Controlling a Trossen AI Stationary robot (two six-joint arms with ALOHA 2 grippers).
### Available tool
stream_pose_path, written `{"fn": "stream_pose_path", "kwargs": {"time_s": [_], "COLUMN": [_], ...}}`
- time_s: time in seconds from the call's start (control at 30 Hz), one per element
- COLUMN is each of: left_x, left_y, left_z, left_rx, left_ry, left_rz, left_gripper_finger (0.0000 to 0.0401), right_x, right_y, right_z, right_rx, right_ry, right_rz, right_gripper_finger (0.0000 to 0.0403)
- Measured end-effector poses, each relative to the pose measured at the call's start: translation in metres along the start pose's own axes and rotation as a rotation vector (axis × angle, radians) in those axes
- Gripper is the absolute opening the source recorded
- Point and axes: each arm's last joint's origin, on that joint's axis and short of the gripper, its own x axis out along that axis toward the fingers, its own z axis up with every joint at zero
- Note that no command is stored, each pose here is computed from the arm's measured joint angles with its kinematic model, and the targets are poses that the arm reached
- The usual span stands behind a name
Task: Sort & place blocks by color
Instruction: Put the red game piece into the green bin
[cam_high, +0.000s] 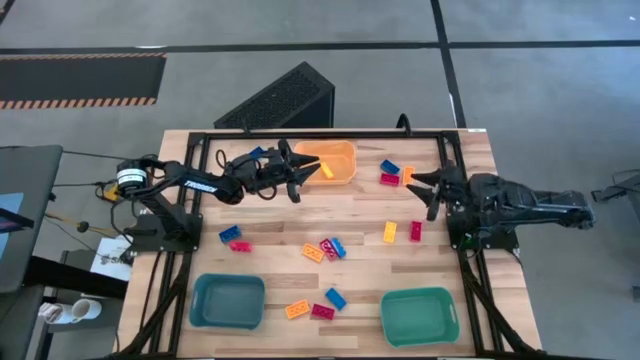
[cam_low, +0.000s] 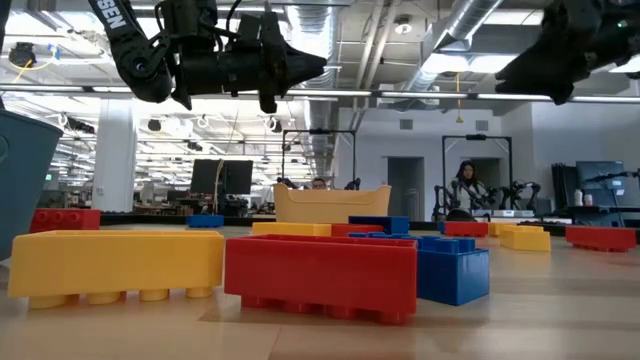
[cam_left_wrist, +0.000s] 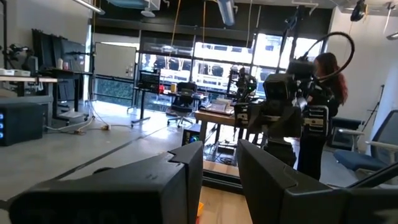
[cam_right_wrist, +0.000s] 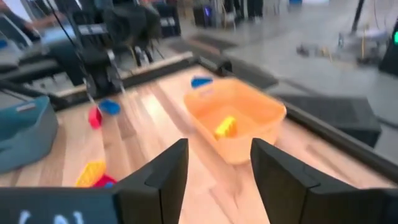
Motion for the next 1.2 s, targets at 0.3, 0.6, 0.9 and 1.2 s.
{"fn": "stream_pose_path", "kwargs": {"time_s": [0.3, 0.6, 0.9, 1.2], "left_x": [0.0, -0.005, -0.007, -0.007], "left_y": [0.0, -0.007, -0.015, -0.016], "left_z": [0.002, 0.025, 0.031, 0.034], "left_rx": [0.017, 0.024, 0.02, -0.04], "left_ry": [-0.008, -0.054, -0.064, -0.087], "left_rz": [0.002, -0.09, -0.148, -0.174], "left_gripper_finger": [0.0087, 0.0086, 0.0086, 0.0086], "right_x": [0.019, 0.023, 0.011, 0.015], "right_y": [0.009, 0.019, 0.015, 0.014], "right_z": [-0.014, -0.029, -0.046, -0.061], "right_rx": [0.084, 0.166, 0.353, 0.457], "right_ry": [0.385, 0.563, 0.677, 0.693], "right_rz": [-0.109, -0.163, -0.316, -0.407], "right_gripper_finger": [0.0167, 0.0146, 0.0138, 0.017]}}
